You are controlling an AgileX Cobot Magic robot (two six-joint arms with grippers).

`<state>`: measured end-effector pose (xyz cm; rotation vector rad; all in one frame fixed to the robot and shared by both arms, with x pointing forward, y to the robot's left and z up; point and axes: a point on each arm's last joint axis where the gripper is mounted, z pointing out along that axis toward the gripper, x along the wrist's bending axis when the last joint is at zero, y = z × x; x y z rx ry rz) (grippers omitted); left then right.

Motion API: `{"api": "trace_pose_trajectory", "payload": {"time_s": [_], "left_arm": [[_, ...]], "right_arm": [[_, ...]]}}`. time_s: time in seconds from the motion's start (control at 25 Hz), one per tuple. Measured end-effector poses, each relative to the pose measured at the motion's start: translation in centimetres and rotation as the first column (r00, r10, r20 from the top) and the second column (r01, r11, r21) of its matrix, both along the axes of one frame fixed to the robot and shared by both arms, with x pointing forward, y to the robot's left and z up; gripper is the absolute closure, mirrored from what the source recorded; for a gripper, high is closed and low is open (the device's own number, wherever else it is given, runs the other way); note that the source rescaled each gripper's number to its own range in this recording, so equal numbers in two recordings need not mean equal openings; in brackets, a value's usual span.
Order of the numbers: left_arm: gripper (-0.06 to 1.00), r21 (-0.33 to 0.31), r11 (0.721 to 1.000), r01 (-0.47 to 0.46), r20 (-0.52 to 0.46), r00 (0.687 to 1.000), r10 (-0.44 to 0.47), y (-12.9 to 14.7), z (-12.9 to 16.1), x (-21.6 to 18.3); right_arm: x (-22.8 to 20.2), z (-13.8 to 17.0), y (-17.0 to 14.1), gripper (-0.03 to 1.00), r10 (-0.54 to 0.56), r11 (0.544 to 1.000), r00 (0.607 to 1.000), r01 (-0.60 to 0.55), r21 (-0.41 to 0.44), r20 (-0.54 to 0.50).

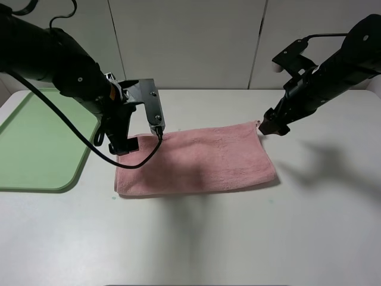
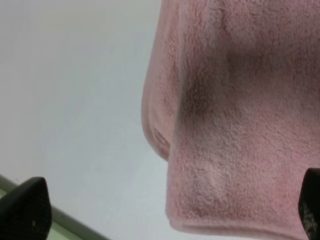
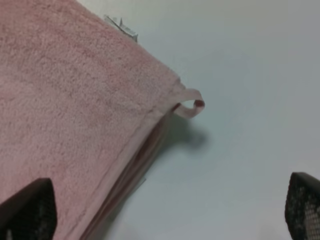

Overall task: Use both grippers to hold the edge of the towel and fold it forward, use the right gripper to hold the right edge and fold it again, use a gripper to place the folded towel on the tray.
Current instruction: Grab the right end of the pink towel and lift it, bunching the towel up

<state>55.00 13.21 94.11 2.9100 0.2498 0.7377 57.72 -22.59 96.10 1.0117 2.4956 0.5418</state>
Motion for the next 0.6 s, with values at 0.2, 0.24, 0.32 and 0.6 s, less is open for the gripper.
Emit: {"api": "trace_pose_trajectory", "payload": {"time_s": [0.2,0.24,0.32,0.6], "left_arm": [[-0.05,-0.037,0.998,-0.057,0.024,0.998,0.058,0.3,1.9,-0.4],[-0.05,-0.052,0.995,-0.080,0.030,0.996,0.082,0.5,2.5,-0.5],[-0.05,-0.074,0.991,-0.113,0.042,0.992,0.116,0.8,3.6,-0.9],[-0.05,-0.074,0.978,-0.196,0.057,0.978,0.201,2.4,7.6,-2.7]], "right_arm": [[0.0,0.0,0.0,-0.03,-0.031,0.999,0.999,0.031,0.019,-0.008],[0.0,0.0,0.0,-0.03,-0.035,0.999,0.999,0.035,0.021,-0.008],[0.0,0.0,0.0,-0.03,-0.037,0.999,0.999,0.037,0.022,-0.006],[0.1,0.1,0.0,-0.03,-0.041,0.999,0.999,0.041,0.023,0.007]]}}
